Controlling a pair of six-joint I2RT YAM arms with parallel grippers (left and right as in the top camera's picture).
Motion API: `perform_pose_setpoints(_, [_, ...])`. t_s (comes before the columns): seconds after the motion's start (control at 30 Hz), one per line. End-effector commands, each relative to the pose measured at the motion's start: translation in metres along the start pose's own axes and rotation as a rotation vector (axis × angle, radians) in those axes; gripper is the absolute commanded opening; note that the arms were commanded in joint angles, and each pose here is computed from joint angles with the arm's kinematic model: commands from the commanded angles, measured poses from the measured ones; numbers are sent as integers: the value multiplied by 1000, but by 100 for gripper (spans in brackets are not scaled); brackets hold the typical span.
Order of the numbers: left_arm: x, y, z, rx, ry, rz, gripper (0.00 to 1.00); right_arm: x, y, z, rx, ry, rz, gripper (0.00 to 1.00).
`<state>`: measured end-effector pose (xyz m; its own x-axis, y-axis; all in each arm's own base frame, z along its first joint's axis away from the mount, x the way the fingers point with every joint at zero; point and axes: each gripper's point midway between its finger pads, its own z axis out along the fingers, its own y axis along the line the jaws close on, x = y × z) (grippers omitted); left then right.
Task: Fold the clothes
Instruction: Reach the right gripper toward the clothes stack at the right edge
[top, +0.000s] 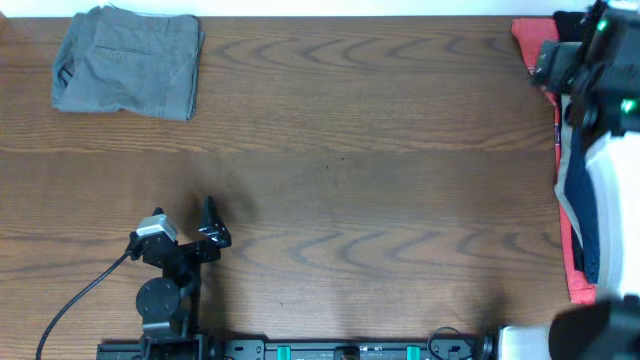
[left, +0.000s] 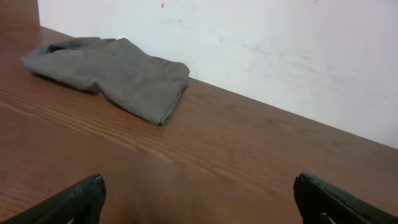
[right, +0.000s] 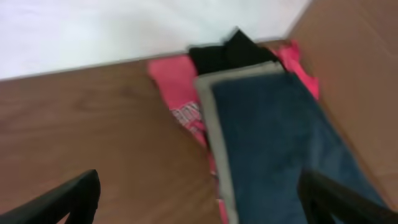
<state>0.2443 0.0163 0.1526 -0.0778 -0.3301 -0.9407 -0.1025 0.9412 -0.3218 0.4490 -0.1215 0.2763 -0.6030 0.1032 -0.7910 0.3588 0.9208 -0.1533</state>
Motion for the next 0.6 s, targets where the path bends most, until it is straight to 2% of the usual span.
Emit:
perform_pose_setpoints(0.0, [14, 9, 1, -37, 38, 8, 98, -9, -23, 11, 65, 11, 1, 99])
perform_pose_setpoints(0.2, [14, 9, 1, -37, 38, 8, 98, -8, -38, 41, 116, 9, -84, 99])
perform_pose_setpoints(0.57, [14, 9, 1, -37, 38, 8, 98, 49, -86, 130, 365, 206, -167, 99])
